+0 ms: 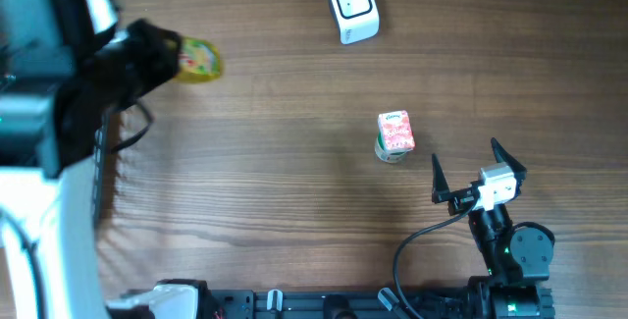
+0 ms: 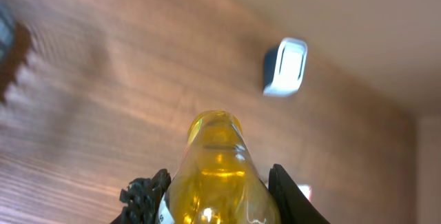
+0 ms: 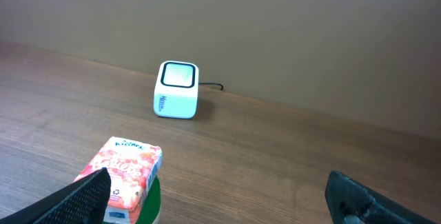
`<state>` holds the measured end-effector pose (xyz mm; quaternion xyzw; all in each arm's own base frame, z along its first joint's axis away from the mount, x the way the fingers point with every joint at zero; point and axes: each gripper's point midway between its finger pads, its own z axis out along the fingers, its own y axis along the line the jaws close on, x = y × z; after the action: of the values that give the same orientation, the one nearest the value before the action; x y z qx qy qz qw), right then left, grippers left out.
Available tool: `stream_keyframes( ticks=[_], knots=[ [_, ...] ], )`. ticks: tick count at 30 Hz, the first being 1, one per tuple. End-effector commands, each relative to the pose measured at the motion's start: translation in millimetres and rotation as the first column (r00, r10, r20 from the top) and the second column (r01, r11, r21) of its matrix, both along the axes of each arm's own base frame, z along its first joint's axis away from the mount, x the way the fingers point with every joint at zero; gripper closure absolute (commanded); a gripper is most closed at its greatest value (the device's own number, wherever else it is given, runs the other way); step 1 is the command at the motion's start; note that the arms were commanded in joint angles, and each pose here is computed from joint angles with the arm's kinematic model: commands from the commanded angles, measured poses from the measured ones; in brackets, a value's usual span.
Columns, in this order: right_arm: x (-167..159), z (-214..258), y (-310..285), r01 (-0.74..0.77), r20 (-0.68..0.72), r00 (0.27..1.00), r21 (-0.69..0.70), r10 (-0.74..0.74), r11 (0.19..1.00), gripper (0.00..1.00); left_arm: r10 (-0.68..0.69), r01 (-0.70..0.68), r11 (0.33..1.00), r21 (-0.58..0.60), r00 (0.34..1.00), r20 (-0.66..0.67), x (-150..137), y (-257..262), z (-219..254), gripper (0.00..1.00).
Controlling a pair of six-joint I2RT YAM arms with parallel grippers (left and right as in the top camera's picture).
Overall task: Scan the item barcode
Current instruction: 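Grasp yellow oil bottle in basket with left gripper, set beside carton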
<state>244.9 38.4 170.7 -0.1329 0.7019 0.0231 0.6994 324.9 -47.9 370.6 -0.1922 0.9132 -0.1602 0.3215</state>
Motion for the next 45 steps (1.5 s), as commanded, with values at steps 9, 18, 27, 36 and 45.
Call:
stream_keyframes(
  ticks=[9,18,27,36,45],
  knots=[
    [0,0,0,-0.003,0.000,1.000,0.002,0.003,1.000,0.00,-0.171,0.186,0.983,0.003,0.910,-0.377,36,-166,-143,0.91],
    [0,0,0,-0.003,0.001,1.000,0.001,0.003,1.000,0.00,-0.014,0.014,1.000,-0.003,0.884,-0.468,33,-191,-200,0.89],
    [0,0,0,-0.003,0.001,1.000,0.001,0.003,1.000,0.00,0.059,0.000,0.989,0.150,0.918,-0.393,16,-209,-249,0.88],
    [0,0,0,-0.003,0.001,1.000,0.001,0.003,1.000,0.00,0.034,0.035,0.985,0.170,0.921,-0.389,4,-217,-275,0.82],
    [0,0,0,-0.003,0.000,1.000,0.002,0.003,1.000,0.00,0.028,0.038,0.986,0.165,0.923,-0.384,5,-218,-272,0.14]
  ],
)
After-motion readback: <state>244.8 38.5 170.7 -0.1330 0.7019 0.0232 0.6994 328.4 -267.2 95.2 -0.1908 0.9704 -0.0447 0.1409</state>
